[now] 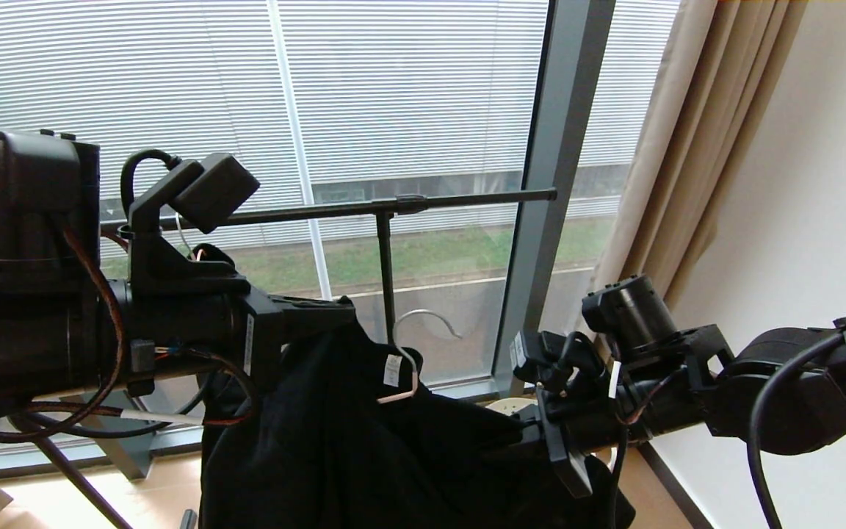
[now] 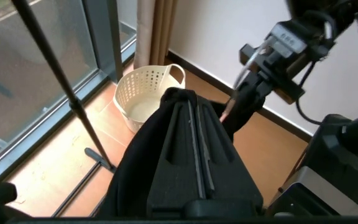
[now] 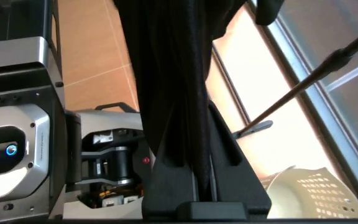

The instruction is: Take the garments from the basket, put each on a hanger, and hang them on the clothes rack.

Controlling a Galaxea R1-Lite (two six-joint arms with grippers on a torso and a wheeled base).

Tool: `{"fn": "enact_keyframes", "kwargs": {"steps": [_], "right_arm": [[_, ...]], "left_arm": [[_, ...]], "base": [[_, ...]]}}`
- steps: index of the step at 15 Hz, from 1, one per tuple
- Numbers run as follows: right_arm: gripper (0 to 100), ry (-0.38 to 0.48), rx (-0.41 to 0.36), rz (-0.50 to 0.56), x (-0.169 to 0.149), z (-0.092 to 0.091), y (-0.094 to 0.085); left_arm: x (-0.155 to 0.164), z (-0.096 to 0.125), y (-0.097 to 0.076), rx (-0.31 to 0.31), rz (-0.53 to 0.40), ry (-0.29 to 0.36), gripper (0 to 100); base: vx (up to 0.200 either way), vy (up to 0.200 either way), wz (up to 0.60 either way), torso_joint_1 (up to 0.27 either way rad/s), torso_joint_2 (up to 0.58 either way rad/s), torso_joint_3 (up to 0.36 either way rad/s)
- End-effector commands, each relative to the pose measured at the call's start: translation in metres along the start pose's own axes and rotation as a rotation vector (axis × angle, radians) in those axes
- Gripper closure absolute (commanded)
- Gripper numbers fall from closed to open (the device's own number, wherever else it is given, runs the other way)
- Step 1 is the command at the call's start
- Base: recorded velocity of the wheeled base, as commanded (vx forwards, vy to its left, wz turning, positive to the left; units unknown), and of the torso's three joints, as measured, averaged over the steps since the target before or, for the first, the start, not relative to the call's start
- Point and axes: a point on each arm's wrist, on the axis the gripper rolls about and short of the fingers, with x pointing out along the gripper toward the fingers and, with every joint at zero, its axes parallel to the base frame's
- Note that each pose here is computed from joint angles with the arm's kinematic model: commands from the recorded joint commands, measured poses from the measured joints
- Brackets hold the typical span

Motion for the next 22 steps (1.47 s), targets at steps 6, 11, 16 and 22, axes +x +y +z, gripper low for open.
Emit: {"fn": "enact_keyframes", "kwargs": {"steps": [6, 11, 16, 22], "right_arm": [[100, -0.05, 0.06, -0.017, -0.002, 0.004, -0.012], [100, -0.109, 0.051, 0.032, -0.011, 0.005, -0.012], [100, -0.115, 0.053, 0.049, -0.011, 0.004, -0.012], [100, -0.179, 0.065, 0.038, -0.03, -0.004, -0.03]], "left_arm": [[0.003, -0.002, -0.004, 0.003, -0.017, 0.018, 100], [0.004, -0.003, -0.007, 0.006, -0.03, 0.026, 0], [-0.002, -0.001, -0.011, 0.015, -0.039, 0.008, 0], [-0.048, -0.028, 0.009, 0.02, 0.114, 0.018, 0]], "base": [[0.0, 0.0, 0.0, 0.0, 0.0, 0.0], [0.0, 0.0, 0.0, 0.0, 0.0, 0.0], [0.0, 0.0, 0.0, 0.0, 0.0, 0.0], [0.0, 0.0, 0.0, 0.0, 0.0, 0.0]]}}
